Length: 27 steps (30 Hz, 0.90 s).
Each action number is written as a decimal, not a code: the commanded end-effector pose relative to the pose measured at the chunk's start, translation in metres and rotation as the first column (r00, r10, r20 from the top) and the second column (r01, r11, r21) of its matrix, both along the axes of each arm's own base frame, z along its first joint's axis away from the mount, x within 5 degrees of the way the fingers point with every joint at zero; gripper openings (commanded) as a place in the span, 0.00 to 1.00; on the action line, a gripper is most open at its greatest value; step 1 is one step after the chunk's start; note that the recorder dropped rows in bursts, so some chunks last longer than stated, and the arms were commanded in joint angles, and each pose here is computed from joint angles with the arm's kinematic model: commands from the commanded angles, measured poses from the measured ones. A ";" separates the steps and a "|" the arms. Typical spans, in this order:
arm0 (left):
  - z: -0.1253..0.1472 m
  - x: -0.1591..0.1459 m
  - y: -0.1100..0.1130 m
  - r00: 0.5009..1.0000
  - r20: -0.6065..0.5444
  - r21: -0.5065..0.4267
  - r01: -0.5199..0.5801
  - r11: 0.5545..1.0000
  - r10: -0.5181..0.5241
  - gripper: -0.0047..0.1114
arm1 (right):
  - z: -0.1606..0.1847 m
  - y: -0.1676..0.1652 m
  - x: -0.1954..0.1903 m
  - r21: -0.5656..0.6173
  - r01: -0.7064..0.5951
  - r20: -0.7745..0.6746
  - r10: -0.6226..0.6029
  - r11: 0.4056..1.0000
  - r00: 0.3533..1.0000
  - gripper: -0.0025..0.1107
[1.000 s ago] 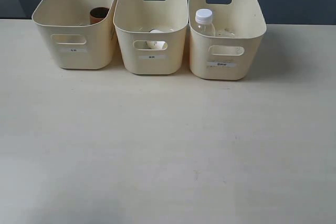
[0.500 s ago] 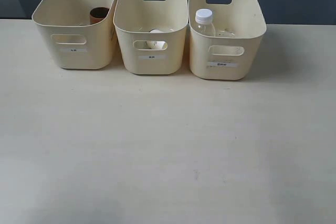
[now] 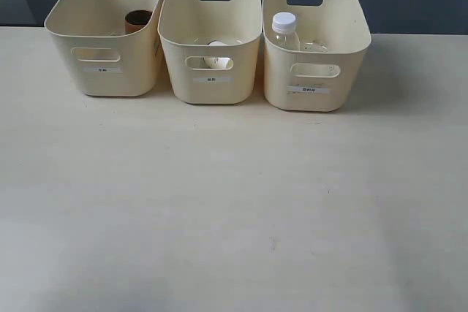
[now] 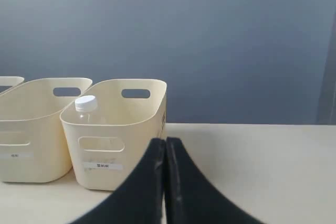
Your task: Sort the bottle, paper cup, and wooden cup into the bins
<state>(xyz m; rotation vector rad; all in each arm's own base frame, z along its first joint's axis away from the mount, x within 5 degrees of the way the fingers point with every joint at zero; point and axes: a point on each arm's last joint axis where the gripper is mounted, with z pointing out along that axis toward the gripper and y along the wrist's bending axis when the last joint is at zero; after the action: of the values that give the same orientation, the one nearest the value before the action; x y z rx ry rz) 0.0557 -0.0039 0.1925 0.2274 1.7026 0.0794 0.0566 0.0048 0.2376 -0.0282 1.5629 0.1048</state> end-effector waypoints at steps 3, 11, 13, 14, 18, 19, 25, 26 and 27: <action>0.000 0.000 0.000 1.000 0.009 -0.003 0.007 1.000 -0.007 0.04 | -0.024 0.000 -0.001 -0.016 0.008 0.080 -0.007 1.000 0.997 0.02; 0.000 0.000 0.000 1.000 0.009 -0.003 0.007 1.000 -0.007 0.04 | -0.024 0.000 -0.001 -0.051 0.012 0.083 -0.007 0.999 0.997 0.02; 0.000 0.000 0.000 1.000 0.009 -0.003 0.007 1.000 -0.007 0.04 | -0.024 0.000 -0.001 -0.051 0.012 0.083 -0.007 0.999 0.997 0.02; 0.000 0.000 0.000 1.000 0.009 -0.003 0.007 1.000 -0.007 0.04 | -0.024 0.000 -0.001 -0.051 0.012 0.083 -0.007 0.999 0.997 0.02; 0.000 0.000 0.000 1.000 0.009 -0.003 0.007 1.000 -0.007 0.04 | -0.024 0.000 -0.001 -0.051 0.012 0.083 -0.007 0.999 0.997 0.02; 0.000 0.000 0.000 1.000 0.009 -0.003 0.007 1.000 -0.007 0.04 | -0.024 -0.001 -0.001 -0.051 0.019 0.083 -0.015 0.999 0.996 0.02; 0.000 0.000 0.000 1.000 0.009 -0.003 0.007 1.000 -0.007 0.04 | -0.024 -0.005 0.000 -0.051 0.086 0.083 -0.082 0.995 0.993 0.02; 0.000 0.000 0.000 1.000 0.009 -0.003 0.007 1.000 -0.007 0.04 | -0.025 -0.005 0.000 -0.051 0.091 0.078 -0.087 0.995 0.993 0.02; 0.000 0.000 0.000 1.000 0.009 -0.003 0.007 1.000 -0.007 0.04 | -0.025 -0.005 0.000 -0.051 0.099 0.078 -0.095 0.994 0.992 0.02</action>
<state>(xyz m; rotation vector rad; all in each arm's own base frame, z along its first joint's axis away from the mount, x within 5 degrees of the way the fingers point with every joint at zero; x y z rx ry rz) 0.0557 -0.0039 0.1925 0.2274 1.7026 0.0794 0.0566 0.0006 0.2132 0.0000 1.4987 0.0175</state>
